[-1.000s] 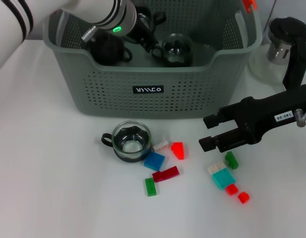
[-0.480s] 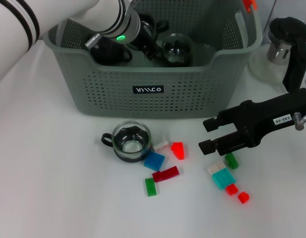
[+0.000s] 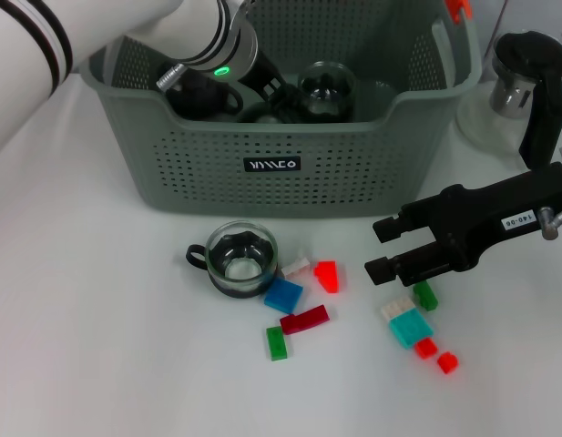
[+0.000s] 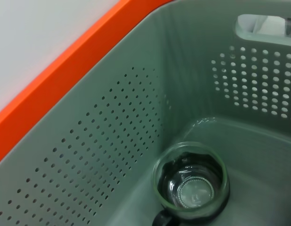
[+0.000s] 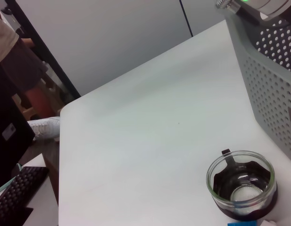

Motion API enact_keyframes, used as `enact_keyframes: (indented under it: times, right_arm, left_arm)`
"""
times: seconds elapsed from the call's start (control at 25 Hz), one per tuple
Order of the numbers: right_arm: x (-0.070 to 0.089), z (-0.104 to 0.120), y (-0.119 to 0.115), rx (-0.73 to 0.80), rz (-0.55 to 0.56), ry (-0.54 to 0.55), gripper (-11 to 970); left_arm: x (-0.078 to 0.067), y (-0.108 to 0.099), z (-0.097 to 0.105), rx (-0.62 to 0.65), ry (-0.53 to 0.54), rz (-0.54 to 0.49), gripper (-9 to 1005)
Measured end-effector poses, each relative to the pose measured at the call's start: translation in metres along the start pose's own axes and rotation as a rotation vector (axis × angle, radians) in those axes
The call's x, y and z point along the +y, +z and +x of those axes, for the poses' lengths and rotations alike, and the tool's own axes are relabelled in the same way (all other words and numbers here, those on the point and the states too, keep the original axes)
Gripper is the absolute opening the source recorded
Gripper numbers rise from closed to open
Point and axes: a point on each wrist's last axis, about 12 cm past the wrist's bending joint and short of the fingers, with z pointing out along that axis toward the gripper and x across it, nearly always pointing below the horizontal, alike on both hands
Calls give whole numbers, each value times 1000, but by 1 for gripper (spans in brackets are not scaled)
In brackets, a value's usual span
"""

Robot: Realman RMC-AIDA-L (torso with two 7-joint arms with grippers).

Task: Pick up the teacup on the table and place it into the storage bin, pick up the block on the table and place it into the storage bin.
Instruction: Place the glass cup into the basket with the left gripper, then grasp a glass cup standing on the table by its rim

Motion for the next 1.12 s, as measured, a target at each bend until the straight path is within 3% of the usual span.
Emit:
enact_keyframes:
  times: [0.28, 0.56, 0.8, 1.12]
  right_arm:
    - [0, 0, 0, 0, -1, 0, 795]
    - [0, 0, -1, 1, 1, -2, 795]
    - [-1, 1, -3, 1, 7, -7, 795]
    - [-2, 4, -7, -1, 14, 2, 796]
  left_arm:
    - [4, -5, 1, -6, -9, -4, 555]
    - [21, -33, -5, -60, -36, -41, 664]
    - [28, -73, -9, -102, -46, -45, 723]
    - [10, -148, 2, -239, -47, 89, 717]
